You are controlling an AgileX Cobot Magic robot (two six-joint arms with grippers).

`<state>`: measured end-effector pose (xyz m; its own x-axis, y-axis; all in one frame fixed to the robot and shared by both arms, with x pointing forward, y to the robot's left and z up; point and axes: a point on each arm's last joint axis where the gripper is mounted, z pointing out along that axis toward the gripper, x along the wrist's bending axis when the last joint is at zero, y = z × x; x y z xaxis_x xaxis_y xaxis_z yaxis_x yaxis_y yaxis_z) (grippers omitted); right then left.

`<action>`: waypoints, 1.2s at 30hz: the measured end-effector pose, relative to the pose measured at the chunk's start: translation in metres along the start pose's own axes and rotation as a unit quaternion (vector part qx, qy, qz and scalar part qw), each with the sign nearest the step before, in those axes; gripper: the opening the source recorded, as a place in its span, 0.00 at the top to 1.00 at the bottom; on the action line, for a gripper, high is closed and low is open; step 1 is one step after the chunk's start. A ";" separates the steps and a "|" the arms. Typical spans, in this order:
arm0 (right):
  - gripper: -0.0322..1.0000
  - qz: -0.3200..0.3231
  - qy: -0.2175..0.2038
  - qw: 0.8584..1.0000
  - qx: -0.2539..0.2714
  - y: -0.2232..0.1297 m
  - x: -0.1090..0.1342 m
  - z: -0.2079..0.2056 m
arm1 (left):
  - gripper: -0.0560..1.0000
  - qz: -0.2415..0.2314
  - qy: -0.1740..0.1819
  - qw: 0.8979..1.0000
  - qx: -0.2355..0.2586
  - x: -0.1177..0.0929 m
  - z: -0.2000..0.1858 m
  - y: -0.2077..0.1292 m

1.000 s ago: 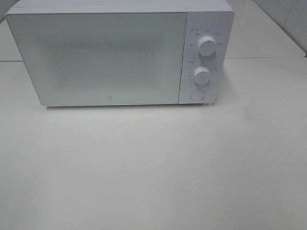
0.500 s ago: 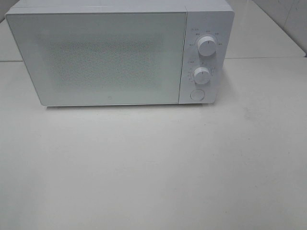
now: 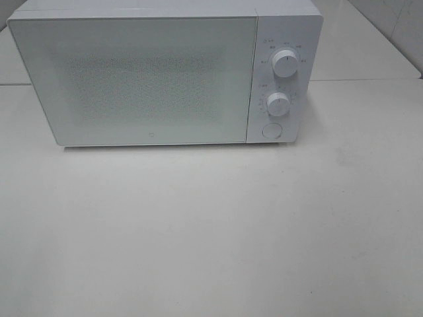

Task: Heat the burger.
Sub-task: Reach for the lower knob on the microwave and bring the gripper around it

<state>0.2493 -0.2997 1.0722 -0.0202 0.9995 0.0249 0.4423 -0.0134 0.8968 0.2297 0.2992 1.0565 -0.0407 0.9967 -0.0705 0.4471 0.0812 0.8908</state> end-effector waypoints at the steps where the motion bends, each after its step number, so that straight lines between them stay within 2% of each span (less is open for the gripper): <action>1: 0.24 0.000 0.000 1.000 0.000 0.000 0.000 0.000 | 0.01 0.000 0.000 1.000 0.000 0.000 0.000 0.000; 15: 0.24 -0.002 0.002 1.000 0.005 0.039 0.003 0.055 | 0.01 0.001 0.000 1.000 0.000 0.000 0.000 0.000; 36: 0.24 -0.002 0.006 1.000 0.001 0.063 0.006 0.136 | 0.01 0.001 0.000 1.000 0.000 0.000 0.000 0.000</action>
<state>0.3996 -0.2906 1.0690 -0.0331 0.9991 0.0258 0.4443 -0.0085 0.8958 0.2297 0.2992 1.0565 -0.0398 0.9968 -0.0687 0.4471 0.0793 0.8909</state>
